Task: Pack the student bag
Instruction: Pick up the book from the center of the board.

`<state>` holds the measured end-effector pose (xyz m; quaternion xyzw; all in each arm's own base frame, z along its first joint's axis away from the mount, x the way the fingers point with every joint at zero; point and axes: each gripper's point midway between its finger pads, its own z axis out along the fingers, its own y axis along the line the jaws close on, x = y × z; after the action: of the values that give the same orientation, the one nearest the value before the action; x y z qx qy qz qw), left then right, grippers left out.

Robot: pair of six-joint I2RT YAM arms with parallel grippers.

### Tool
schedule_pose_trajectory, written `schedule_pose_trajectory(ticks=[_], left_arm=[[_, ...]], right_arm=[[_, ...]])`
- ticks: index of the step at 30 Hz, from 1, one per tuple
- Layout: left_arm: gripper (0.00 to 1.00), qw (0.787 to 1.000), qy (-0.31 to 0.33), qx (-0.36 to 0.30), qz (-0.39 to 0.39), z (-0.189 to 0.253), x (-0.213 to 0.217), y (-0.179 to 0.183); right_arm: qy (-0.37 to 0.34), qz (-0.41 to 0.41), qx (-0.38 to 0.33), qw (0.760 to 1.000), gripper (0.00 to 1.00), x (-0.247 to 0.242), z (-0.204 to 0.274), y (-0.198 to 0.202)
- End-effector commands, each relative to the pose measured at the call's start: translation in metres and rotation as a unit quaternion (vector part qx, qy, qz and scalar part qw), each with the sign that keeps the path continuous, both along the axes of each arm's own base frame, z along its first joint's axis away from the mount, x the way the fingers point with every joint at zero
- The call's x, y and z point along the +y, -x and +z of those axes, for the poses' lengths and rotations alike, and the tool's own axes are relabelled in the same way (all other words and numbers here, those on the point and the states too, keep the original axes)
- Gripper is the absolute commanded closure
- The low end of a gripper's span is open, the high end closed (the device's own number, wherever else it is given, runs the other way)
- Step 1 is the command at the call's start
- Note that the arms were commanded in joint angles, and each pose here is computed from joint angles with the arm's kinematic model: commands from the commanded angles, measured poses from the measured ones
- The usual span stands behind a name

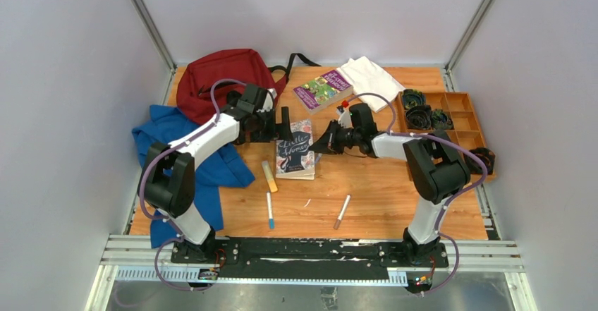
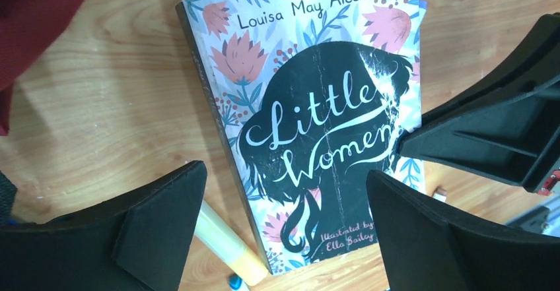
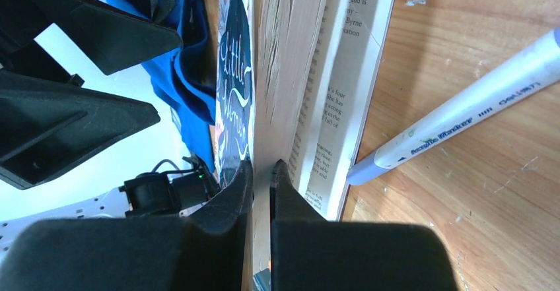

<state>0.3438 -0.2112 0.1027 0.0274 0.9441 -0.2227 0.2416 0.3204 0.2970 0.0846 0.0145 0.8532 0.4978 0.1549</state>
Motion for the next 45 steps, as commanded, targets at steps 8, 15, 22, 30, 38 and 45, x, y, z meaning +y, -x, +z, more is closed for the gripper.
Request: schedule_pose_trajectory(ticks=[8,15,22,30,38,45], left_arm=[[0.08,0.996,0.033,0.056,0.06,-0.023,0.005,0.014],[0.12,0.987,0.142,0.054,0.058,-0.027,-0.002,0.005],[0.19,0.966,0.254,0.048,0.027,-0.006,-0.031,0.006],[0.83,0.974,0.224,0.015,0.041,0.015,-0.021,0.0],[1.0,0.969,0.22,-0.097,0.061,0.105,-0.007,-0.014],[1.0,0.923,0.275,-0.226,0.143,0.206,0.006,-0.035]], right_arm=[[-0.111,0.016,-0.045,0.993,1.0,-0.002,0.041,-0.004],[-0.131,0.021,-0.038,0.99,1.0,0.001,0.041,-0.002],[-0.162,0.019,-0.024,0.986,1.0,0.005,0.039,-0.005],[-0.132,0.043,-0.018,0.99,1.0,0.004,0.031,-0.002],[-0.071,0.01,-0.043,0.996,0.23,-0.033,0.057,-0.001],[-0.109,-0.067,-0.068,0.989,0.13,-0.045,0.107,0.013]])
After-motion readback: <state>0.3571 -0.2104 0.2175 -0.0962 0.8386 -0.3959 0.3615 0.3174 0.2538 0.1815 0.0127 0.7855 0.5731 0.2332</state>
